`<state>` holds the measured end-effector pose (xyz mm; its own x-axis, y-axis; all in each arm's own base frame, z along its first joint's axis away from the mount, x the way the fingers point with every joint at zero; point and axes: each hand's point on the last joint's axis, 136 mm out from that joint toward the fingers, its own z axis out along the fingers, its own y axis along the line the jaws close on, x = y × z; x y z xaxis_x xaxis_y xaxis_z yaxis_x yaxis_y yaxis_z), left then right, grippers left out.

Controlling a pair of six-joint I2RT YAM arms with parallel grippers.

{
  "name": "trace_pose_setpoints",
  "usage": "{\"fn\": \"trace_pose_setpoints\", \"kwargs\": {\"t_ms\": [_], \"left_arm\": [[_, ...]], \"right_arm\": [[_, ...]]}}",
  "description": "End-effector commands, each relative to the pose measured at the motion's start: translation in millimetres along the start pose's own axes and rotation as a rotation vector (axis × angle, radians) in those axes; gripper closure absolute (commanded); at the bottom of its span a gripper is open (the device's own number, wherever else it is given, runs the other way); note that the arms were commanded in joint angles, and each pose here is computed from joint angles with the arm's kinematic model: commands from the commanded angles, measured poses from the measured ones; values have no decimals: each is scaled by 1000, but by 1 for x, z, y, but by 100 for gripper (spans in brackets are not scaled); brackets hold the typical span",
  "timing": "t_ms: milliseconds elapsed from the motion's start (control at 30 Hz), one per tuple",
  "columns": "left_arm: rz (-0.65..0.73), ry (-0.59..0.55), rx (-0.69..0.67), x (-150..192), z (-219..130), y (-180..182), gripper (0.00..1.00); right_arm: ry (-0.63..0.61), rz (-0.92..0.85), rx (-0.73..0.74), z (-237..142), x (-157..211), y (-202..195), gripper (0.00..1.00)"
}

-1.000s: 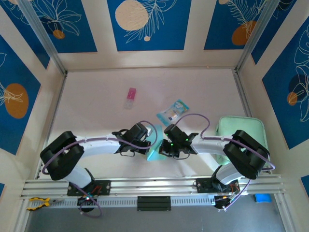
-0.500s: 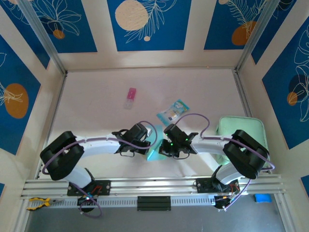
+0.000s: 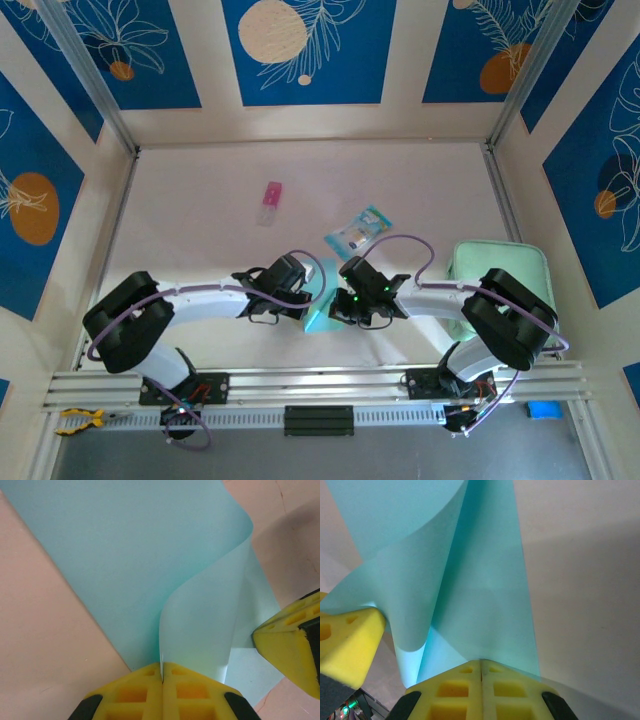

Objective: Fold a paper plane with a square sheet of paper (pick it up from the middle)
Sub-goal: Fold the triangle a second time at the center of the table.

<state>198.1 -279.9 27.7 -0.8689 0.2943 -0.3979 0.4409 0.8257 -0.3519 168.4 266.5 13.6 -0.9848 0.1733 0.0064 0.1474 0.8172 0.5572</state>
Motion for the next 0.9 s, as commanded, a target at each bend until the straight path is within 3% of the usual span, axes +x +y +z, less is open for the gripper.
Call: {"fn": "trace_pose_setpoints", "kwargs": {"t_ms": [0, 867], "left_arm": [[6, -20, -7, -5, 0, 4, 99], [6, 3, -29, -1, 5, 9, 99]], "right_arm": [[37, 12, 78, 4, 10, -20, 99], [41, 12, 83, 5, 10, -20, 99]]}}
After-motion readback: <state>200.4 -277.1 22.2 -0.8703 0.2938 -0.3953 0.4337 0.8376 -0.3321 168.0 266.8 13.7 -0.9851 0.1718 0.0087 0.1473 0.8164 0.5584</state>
